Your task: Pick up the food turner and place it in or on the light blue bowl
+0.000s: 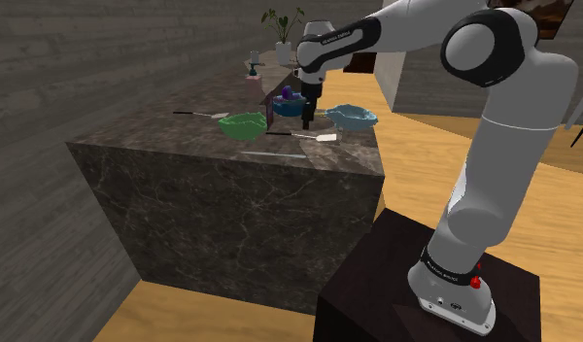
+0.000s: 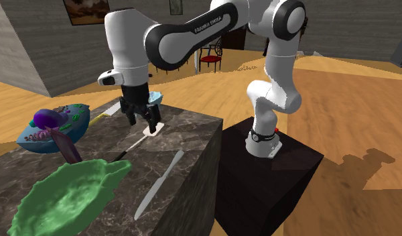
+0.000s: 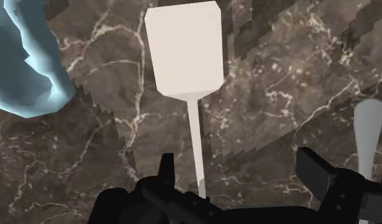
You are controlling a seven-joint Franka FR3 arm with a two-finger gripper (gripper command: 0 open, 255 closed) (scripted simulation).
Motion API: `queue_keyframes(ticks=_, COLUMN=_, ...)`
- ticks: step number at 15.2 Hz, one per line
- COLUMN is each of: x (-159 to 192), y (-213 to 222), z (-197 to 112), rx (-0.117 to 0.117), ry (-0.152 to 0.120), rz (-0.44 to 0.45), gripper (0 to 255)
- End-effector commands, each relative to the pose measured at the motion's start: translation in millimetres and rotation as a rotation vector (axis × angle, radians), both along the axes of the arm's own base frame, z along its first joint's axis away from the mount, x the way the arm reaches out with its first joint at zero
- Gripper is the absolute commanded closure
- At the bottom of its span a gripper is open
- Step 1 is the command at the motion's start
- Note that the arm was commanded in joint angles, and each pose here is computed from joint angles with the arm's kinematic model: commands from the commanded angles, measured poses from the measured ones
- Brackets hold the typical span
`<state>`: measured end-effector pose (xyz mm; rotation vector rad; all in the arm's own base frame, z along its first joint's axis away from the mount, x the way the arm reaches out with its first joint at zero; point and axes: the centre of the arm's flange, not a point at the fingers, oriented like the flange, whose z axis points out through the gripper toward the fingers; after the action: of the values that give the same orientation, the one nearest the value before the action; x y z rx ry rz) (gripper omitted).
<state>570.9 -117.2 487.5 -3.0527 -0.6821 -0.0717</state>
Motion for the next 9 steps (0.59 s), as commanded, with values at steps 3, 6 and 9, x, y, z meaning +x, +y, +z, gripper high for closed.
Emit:
queue_keyframes(ticks=3, x=38.8, y=-7.7, z=-9.6, rx=0.007, ry=-0.018, rz=0.059, gripper=0)
queue_keyframes(ticks=6, x=39.7, y=-7.2, z=-25.4, rx=0.007, ry=-0.018, rz=0.059, gripper=0)
queue_keyframes(ticks=9, x=40.6, y=-6.7, z=-41.2, rx=0.007, ry=-0.018, rz=0.059, gripper=0)
